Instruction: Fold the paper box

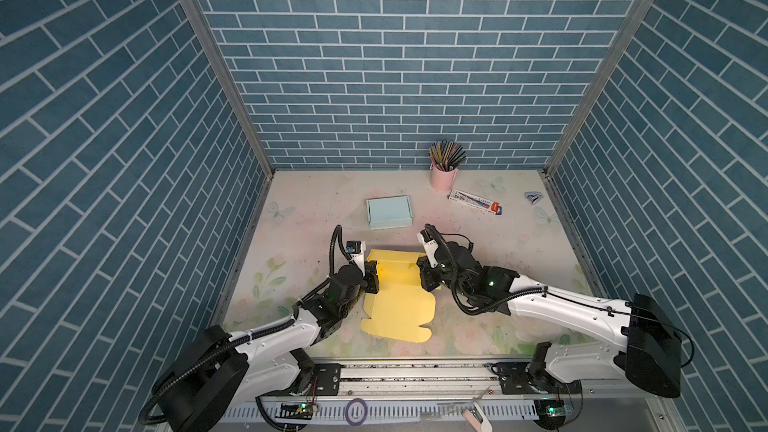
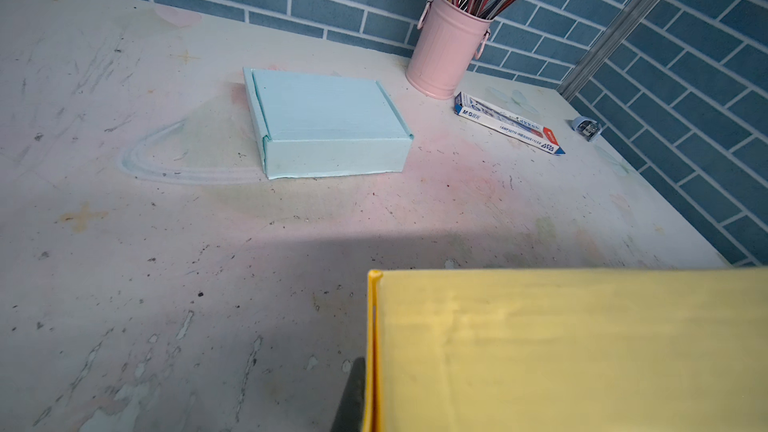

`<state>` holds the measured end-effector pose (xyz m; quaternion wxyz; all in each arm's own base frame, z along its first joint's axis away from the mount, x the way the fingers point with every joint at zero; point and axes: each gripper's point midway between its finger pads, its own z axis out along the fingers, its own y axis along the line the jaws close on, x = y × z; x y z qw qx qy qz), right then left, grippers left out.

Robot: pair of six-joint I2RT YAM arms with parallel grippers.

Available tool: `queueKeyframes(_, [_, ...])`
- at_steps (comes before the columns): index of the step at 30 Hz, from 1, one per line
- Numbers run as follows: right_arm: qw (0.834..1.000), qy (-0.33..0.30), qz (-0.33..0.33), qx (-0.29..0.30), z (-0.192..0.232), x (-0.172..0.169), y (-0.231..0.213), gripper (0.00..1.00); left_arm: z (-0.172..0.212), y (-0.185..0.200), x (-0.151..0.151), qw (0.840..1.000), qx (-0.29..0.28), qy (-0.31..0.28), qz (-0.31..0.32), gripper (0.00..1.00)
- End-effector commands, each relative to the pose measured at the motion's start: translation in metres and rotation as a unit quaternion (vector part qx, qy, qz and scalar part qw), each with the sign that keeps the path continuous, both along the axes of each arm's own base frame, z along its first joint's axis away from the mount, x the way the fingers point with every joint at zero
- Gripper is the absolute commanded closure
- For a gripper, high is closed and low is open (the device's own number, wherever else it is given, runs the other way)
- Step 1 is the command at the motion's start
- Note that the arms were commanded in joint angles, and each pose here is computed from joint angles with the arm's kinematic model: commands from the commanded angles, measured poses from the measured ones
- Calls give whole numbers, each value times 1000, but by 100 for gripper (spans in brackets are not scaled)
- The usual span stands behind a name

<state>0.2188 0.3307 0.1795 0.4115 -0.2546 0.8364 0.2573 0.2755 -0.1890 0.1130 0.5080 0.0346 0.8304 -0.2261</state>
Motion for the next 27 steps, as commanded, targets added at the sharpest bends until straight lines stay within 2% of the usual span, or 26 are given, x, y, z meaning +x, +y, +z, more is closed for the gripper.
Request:
queueKeyframes(1, [995,-48,24,86,37,-5,7,100,9,-8,-4,999,-32,-15,-20,100])
queueKeyframes(5, [990,-81,45,103,54,-19,-9,100,18,-6,-6,999,-51,-8,-12,100])
queueKeyframes(10, [980,-125,103,117,79,-50,-35,72,35,5,-5,997,-74,20,9,100])
queueKeyframes(12, [974,-146,115,131,89,-61,-47,64,43,9,-5,996,-81,26,12,100])
queueKeyframes(15, [960,-184,112,180,104,-73,-68,50,56,16,-4,995,-95,33,15,100])
queueKeyframes(17, [954,-197,98,206,108,-76,-82,44,65,20,-4,993,-111,36,14,100])
queueKeyframes(21, [946,-204,100,230,107,-82,-91,40,83,28,-5,989,-145,35,11,100])
queueKeyframes(27, [935,-211,125,257,106,-87,-80,40,103,29,-11,985,-171,26,2,100])
